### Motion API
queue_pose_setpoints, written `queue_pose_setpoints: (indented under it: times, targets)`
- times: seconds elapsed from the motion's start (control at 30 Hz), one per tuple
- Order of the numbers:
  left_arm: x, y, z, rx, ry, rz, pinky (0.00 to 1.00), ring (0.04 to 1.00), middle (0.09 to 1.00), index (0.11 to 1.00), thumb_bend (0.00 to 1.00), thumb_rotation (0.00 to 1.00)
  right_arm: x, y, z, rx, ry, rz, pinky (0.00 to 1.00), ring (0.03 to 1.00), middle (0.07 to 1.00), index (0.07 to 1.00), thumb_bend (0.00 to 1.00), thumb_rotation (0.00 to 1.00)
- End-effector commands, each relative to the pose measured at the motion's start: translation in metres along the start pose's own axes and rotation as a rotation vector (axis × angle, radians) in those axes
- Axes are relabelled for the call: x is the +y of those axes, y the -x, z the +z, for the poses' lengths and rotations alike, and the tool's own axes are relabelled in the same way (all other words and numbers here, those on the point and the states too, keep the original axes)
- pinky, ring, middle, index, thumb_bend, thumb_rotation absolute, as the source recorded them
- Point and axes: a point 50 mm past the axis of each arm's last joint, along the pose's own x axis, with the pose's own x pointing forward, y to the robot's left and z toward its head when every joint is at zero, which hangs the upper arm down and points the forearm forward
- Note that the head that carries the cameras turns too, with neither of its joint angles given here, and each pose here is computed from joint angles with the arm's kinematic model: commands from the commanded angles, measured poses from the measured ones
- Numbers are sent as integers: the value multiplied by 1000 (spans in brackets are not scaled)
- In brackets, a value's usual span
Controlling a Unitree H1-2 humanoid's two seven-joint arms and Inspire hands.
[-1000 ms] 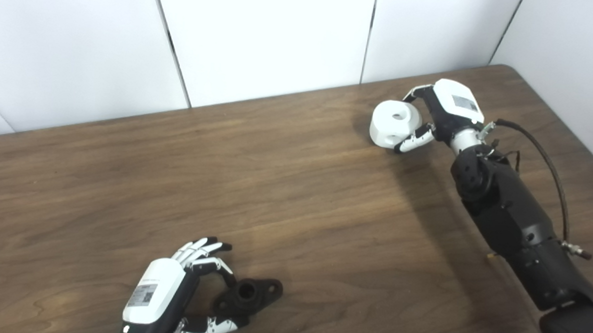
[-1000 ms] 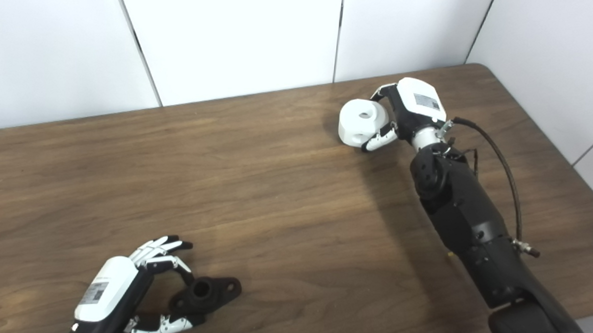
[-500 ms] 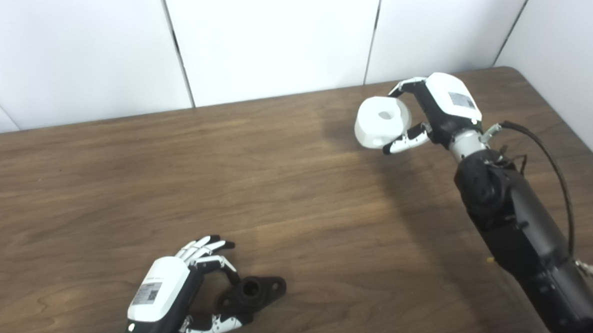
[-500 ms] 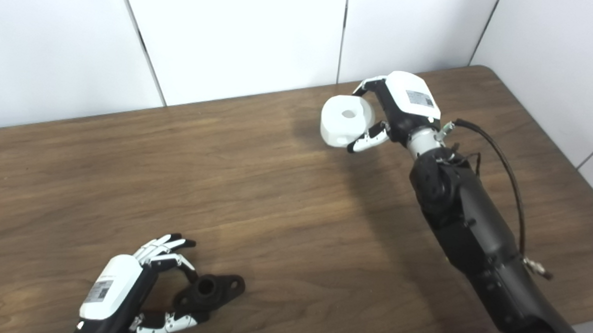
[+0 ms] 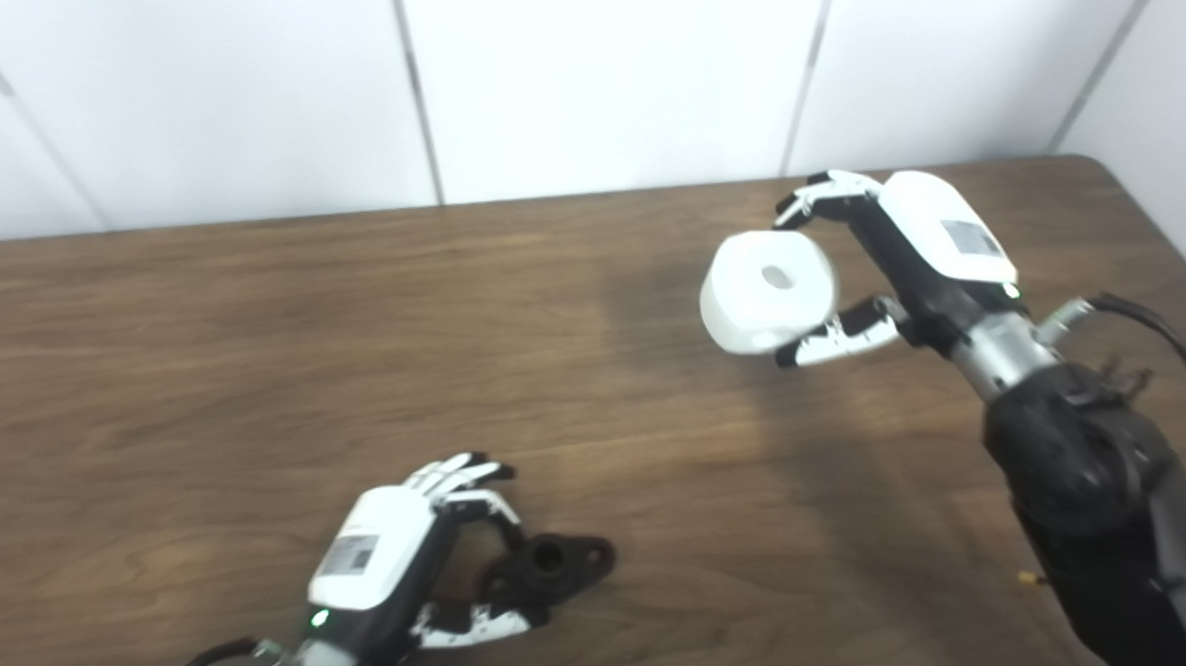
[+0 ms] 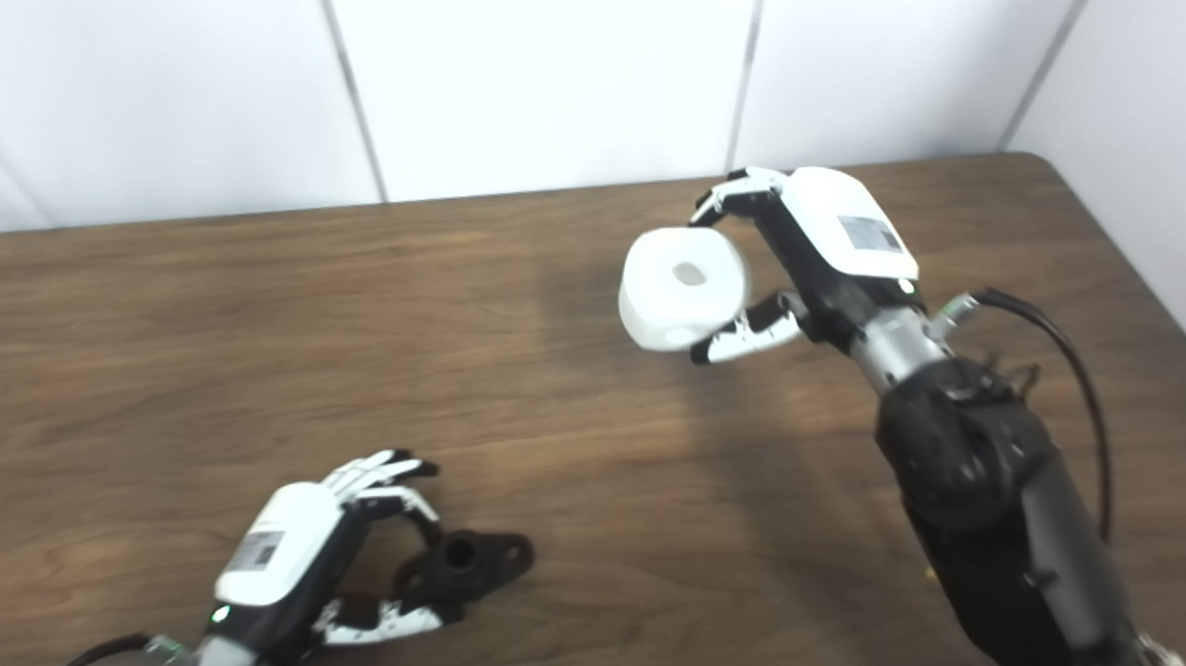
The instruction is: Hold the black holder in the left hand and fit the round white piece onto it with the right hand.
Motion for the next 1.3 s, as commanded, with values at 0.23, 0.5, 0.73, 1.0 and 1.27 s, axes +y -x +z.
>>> queue_pose_setpoints:
  times: [0.23, 0.5, 0.73, 1.0, 1.27]
  targets:
    - [-27, -7, 2, 90, 16, -133, 913, 924, 854, 492, 506, 43, -23, 20, 38, -129, 38, 61, 734, 865, 758, 483, 522, 133]
    - [-27, -11, 6, 97, 24, -136, 937, 936, 866, 493, 504, 47, -21, 33, 56, -168, -13, 157, 753, 883, 768, 484, 522, 133]
    - [-25, -12, 5, 91, 15, -129, 926, 929, 859, 492, 504, 48, -4, 40, 67, -187, -53, 212, 771, 874, 767, 483, 523, 133]
    - [-23, -13, 6, 92, 15, -133, 933, 933, 860, 493, 503, 49, 12, 44, 75, -190, -98, 249, 760, 878, 770, 483, 523, 133]
    - [-22, -14, 9, 95, 9, -138, 932, 938, 862, 493, 503, 49, 22, 46, 77, -196, -123, 271, 777, 877, 772, 483, 522, 131]
